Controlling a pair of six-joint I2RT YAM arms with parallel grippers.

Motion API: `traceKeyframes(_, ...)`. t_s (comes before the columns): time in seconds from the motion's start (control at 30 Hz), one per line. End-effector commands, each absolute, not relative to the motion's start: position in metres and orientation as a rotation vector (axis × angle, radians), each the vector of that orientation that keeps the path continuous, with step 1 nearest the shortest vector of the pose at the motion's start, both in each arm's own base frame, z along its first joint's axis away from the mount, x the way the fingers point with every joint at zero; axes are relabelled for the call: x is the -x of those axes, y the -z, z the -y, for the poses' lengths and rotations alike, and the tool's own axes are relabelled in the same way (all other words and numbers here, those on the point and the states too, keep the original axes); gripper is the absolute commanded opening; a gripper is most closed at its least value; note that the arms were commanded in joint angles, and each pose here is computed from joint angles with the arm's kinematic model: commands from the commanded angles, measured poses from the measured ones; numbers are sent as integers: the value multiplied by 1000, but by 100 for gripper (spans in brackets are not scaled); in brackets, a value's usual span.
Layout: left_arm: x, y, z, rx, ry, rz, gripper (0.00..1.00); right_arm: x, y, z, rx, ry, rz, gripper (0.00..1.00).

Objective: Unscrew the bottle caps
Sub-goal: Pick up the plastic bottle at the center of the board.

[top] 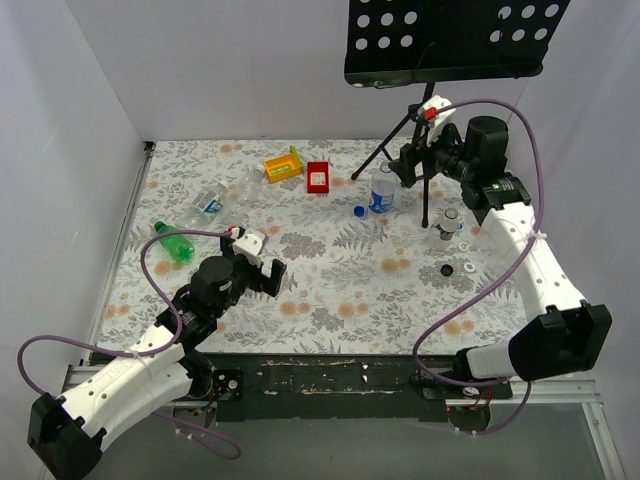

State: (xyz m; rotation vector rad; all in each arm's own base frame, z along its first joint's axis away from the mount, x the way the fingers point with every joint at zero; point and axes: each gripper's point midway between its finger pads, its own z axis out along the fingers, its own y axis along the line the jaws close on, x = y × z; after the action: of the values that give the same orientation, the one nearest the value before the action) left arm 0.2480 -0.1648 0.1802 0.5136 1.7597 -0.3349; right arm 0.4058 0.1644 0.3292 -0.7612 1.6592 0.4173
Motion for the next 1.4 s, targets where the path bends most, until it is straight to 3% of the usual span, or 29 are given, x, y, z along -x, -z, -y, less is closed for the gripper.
traceKeyframes(0.0,-250,-190,164,-483,349,-1725,98,-388,-338,-159,779,-420,-1626,91)
traceKeyframes(0.33,-250,-198,165,-446,382,-1716,98,-361,-348,-133,767,-410,-1613,92)
traceKeyframes(0.5,-252,-208,166,-388,425,-1726,98,-345,-348,-124,767,-404,-1624,98)
traceKeyframes(1.07,-304,-247,148,-56,687,-1968,98,-278,-279,-136,939,-605,-1664,97)
traceKeyframes(1.2,-322,-234,132,-15,606,-2025,98,-263,-262,-142,986,-671,-1653,96)
traceKeyframes(1.37,-355,-194,86,19,325,-2148,98,-242,-226,-157,1057,-854,-1630,95)
